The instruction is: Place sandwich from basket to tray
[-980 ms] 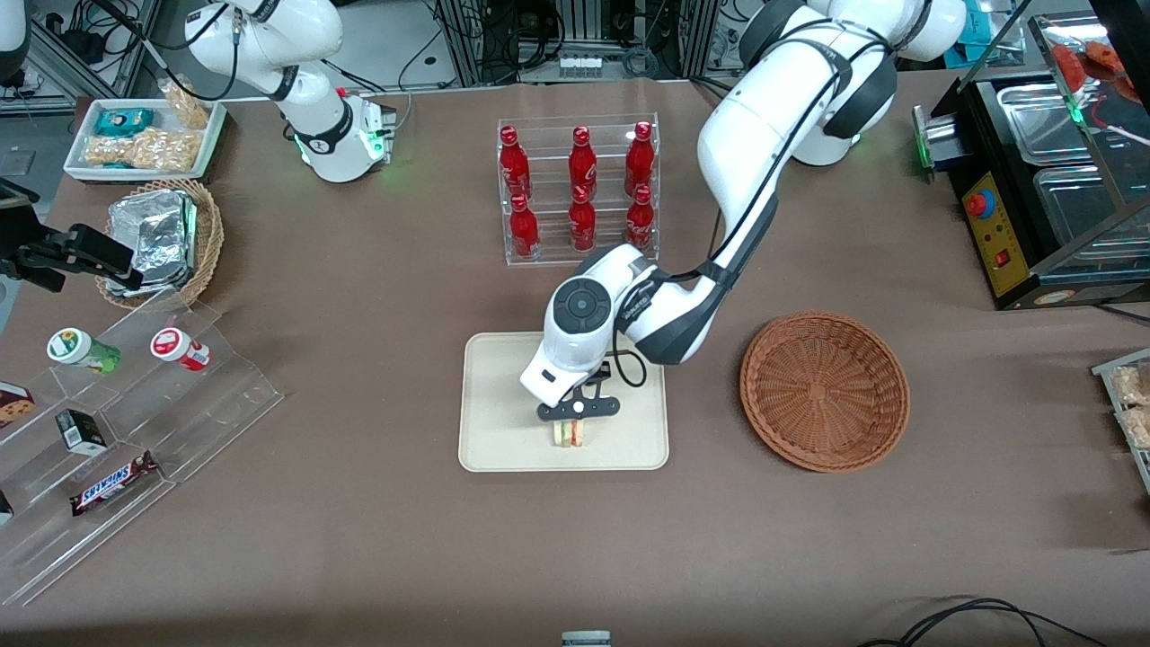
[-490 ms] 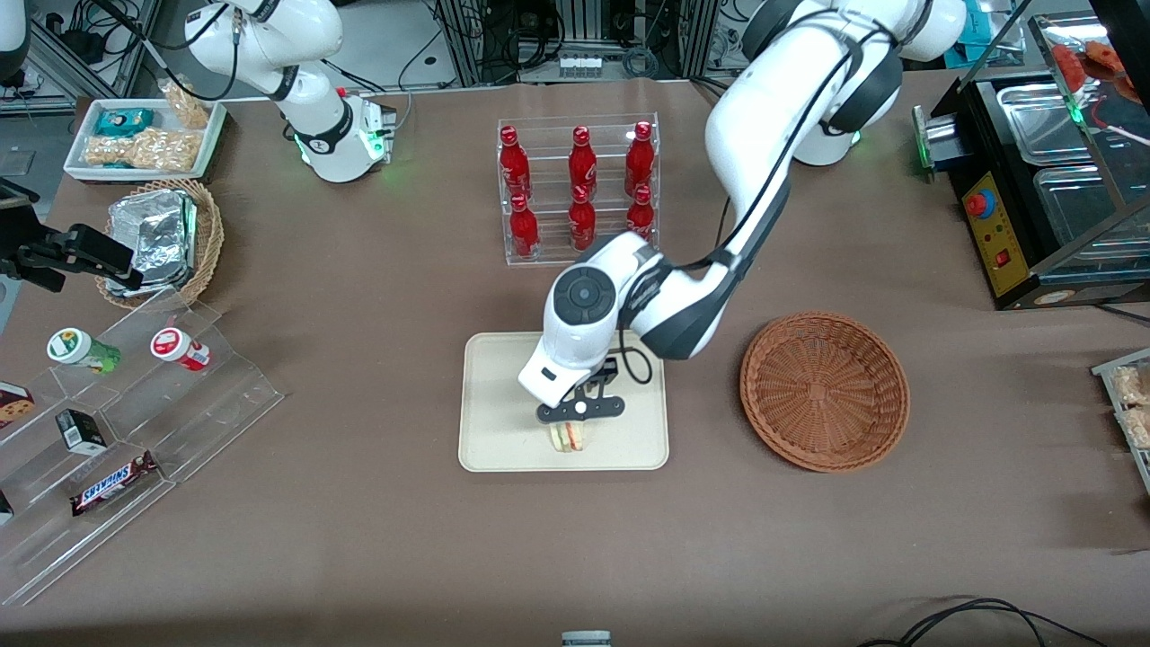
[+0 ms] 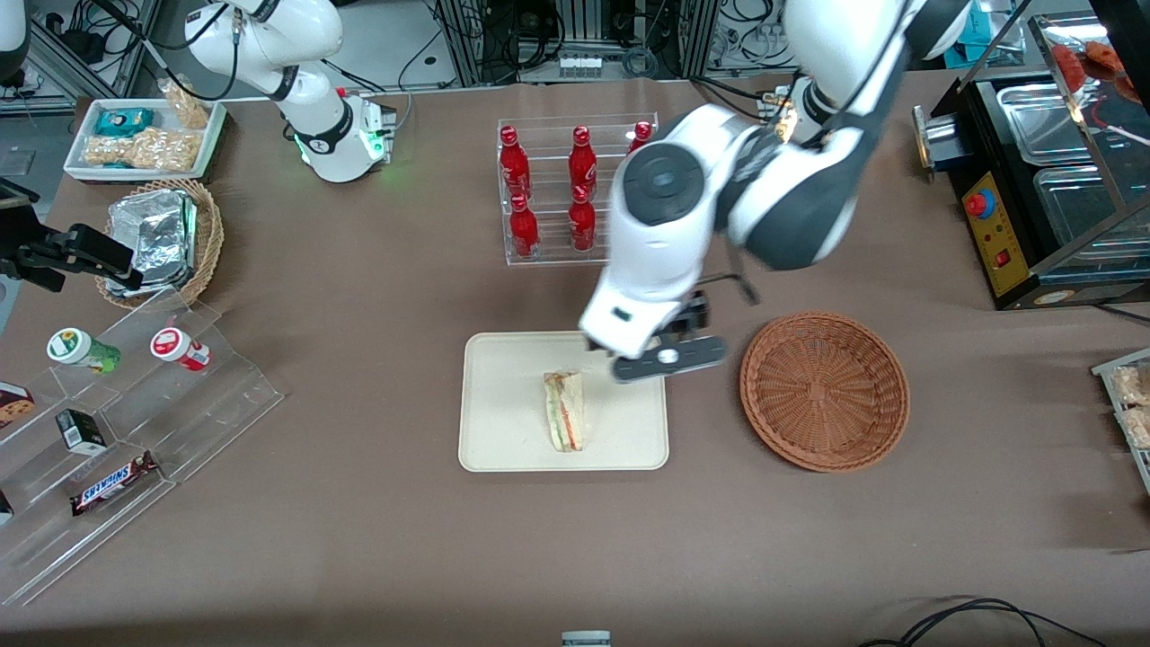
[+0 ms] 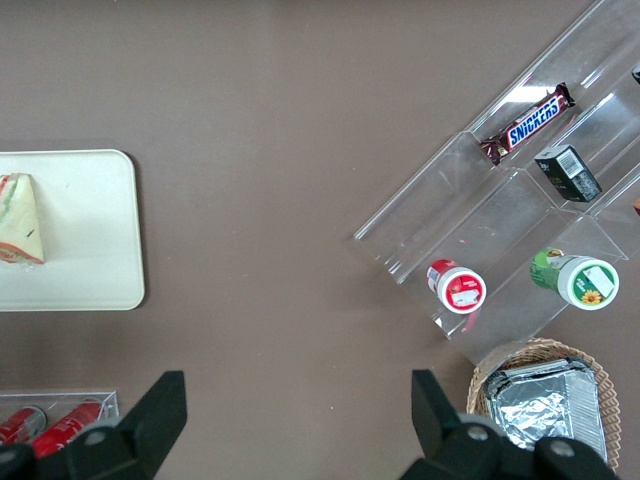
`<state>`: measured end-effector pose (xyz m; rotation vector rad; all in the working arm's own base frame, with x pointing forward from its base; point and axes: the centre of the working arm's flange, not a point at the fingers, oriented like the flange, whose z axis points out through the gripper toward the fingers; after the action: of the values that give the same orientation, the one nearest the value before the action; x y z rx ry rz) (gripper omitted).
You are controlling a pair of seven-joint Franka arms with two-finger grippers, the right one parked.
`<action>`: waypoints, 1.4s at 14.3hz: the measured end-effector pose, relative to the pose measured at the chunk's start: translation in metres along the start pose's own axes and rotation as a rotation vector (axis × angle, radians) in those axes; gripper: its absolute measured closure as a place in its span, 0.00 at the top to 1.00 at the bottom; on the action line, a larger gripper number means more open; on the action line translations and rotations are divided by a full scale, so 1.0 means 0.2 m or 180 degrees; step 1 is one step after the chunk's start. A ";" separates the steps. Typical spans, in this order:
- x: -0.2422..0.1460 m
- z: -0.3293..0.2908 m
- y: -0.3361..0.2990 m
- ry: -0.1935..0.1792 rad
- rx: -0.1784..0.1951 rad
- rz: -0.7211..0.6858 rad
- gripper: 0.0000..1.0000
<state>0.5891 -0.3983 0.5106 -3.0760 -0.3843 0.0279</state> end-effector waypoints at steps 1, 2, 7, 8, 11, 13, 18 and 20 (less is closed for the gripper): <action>0.05 0.01 -0.10 -0.0087 0.0044 -0.0104 1.00; 0.11 0.04 -0.21 -0.0150 0.0090 -0.0200 1.00; 0.34 0.13 -0.85 -0.0332 0.0208 -0.0166 1.00; 0.36 0.12 -0.98 -0.0365 0.0220 -0.0087 1.00; 0.35 0.06 -1.33 -0.0409 0.0216 0.0165 1.00; 0.29 -0.01 -1.50 -0.0390 0.0208 0.0333 1.00; 0.17 -0.18 -1.67 -0.0316 0.0197 0.0602 1.00; 0.17 -0.21 -1.69 -0.0280 0.0183 0.0655 1.00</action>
<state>0.5392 -0.0636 0.5663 -3.0503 -0.0673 0.1778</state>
